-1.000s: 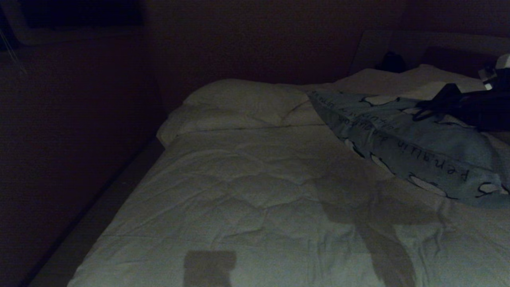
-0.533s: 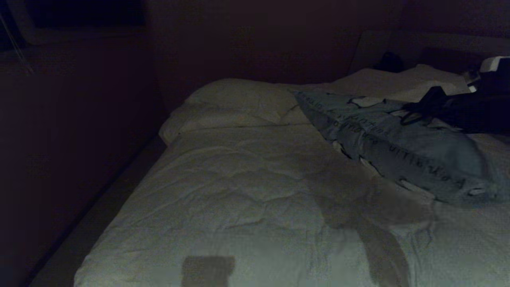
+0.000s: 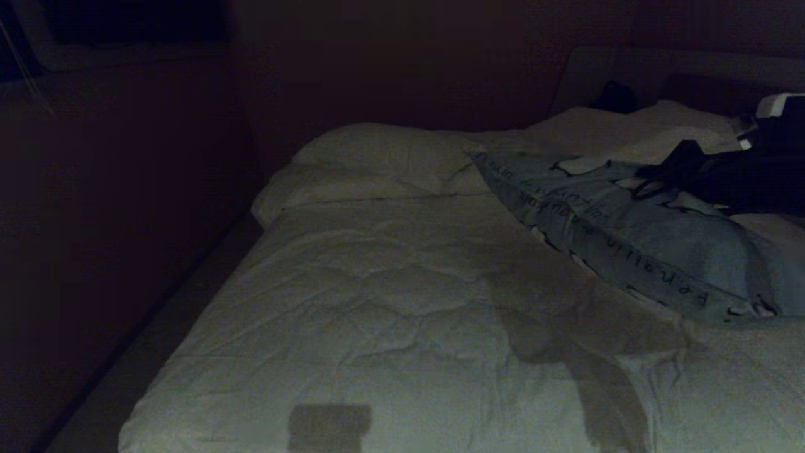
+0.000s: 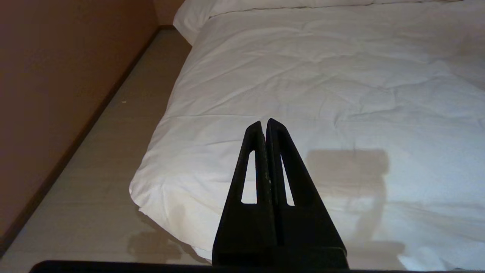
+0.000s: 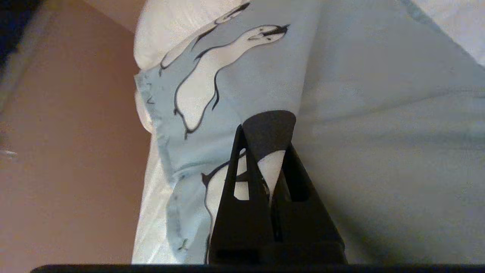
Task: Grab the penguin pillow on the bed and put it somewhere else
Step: Place the pillow at the end of the bed
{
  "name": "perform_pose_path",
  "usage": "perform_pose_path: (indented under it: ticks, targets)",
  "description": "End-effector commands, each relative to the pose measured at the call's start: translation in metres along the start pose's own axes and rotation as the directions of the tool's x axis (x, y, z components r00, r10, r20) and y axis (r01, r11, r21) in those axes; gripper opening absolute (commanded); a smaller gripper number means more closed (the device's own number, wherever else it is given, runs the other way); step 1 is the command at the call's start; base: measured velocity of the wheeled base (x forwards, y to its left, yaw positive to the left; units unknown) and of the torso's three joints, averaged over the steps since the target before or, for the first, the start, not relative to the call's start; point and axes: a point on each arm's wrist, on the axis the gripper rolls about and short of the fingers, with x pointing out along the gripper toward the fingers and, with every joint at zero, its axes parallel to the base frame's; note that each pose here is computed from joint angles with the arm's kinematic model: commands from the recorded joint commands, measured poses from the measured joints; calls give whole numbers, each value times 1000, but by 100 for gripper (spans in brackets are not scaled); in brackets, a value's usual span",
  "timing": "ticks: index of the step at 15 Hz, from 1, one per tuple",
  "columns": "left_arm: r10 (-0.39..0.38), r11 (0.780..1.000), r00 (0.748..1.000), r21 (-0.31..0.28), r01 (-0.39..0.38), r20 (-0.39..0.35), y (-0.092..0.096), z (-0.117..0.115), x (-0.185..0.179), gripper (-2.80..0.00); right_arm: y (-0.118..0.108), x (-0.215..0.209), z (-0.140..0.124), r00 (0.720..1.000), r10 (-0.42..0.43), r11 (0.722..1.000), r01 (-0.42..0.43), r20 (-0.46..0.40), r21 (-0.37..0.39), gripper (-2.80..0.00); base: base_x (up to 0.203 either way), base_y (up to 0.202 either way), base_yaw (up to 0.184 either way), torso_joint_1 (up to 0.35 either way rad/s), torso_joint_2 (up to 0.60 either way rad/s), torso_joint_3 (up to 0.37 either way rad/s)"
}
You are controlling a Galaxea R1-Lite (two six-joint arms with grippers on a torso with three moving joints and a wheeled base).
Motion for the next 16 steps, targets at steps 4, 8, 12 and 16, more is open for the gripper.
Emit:
perform_pose_path:
  ticks: [4,8,12,16]
  targets:
    - [0,1000,1000,-1,0,0,0,0,0,-280,15,14,-21,998,35,999,-36,-59,-13,-280,0,0,0,0,0,0]
    - [0,1000,1000,-1,0,0,0,0,0,-280,51,39,-75,993,9,995,-21,-119,-96,-280,0,0,0,0,0,0]
    - [0,1000,1000,-1,0,0,0,0,0,-280,85,59,-134,985,-1,972,-40,-173,-231,-280,0,0,0,0,0,0]
    - [0,1000,1000,-1,0,0,0,0,0,-280,115,60,-169,971,94,926,-167,-220,-339,-280,0,0,0,0,0,0]
